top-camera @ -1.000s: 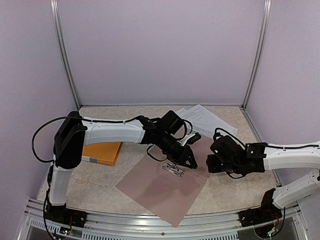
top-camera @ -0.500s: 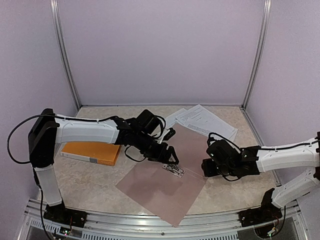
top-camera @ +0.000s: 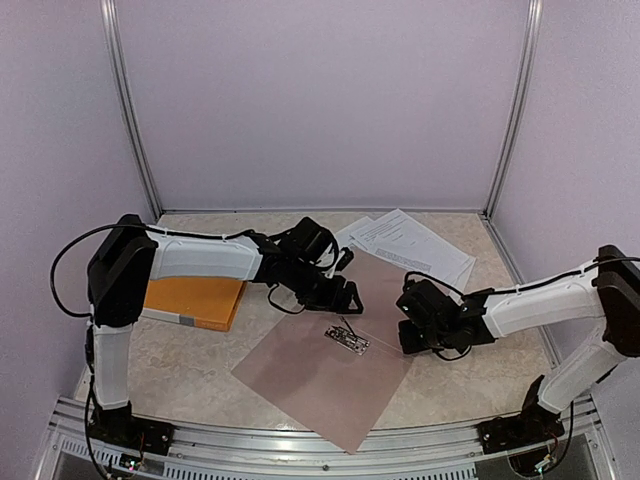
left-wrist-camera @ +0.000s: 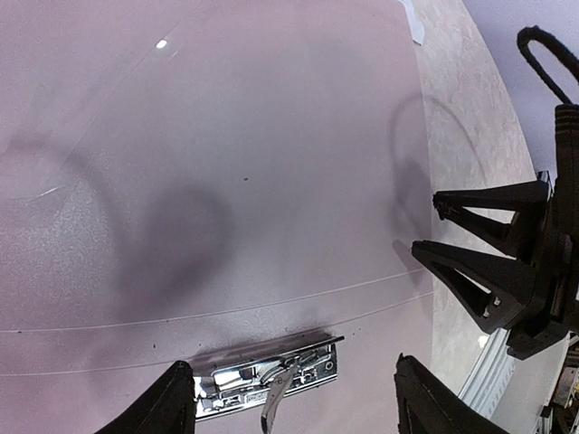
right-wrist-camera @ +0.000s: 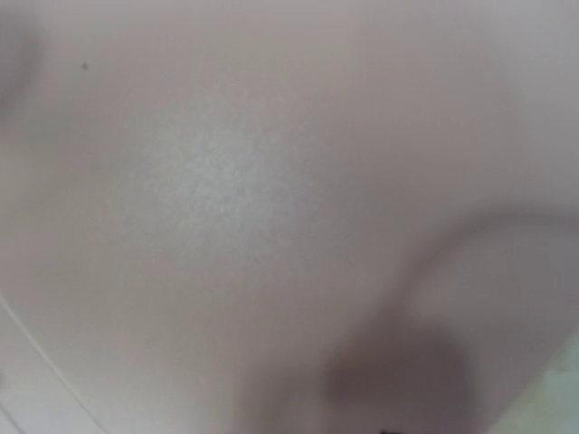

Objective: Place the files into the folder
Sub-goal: Open the spring clip on the folder.

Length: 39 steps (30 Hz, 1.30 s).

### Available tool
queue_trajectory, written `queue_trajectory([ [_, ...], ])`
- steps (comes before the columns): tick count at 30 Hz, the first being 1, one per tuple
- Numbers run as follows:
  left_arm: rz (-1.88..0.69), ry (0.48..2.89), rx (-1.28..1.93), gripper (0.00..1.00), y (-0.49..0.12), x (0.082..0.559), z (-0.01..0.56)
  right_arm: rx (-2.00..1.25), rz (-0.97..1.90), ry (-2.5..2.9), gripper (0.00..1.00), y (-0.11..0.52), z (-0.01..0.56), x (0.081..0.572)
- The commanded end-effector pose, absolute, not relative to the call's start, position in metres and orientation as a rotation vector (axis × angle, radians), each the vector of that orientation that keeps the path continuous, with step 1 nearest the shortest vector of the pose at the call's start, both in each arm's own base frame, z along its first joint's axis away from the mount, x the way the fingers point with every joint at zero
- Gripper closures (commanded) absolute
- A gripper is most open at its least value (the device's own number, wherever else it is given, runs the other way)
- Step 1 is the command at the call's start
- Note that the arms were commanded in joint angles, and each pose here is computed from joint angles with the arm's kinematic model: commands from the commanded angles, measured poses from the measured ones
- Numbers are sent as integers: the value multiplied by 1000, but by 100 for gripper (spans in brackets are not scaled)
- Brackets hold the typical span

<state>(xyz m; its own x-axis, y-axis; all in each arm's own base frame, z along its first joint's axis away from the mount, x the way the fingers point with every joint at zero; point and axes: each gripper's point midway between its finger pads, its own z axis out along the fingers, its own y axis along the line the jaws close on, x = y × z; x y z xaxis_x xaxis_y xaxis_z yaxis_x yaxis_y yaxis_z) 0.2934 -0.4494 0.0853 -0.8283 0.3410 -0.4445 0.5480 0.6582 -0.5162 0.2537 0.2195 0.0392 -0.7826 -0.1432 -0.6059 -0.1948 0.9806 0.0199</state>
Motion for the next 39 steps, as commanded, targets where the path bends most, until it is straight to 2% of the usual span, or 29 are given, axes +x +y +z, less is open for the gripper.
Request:
queue_trajectory([
  [1, -991, 2608, 740, 30, -462, 277, 75, -214, 144, 2493, 60, 218, 31, 257],
  [19, -1202, 2623, 866, 34, -499, 221, 84, -158, 191, 2526, 60, 213, 15, 250],
  [32, -1254, 2645, 956, 34, -508, 212, 65, -90, 258, 2483, 60, 202, 32, 247],
  [39, -1271, 2519, 1026, 30, -506, 210, 93, -101, 265, 2438, 57, 201, 49, 251],
])
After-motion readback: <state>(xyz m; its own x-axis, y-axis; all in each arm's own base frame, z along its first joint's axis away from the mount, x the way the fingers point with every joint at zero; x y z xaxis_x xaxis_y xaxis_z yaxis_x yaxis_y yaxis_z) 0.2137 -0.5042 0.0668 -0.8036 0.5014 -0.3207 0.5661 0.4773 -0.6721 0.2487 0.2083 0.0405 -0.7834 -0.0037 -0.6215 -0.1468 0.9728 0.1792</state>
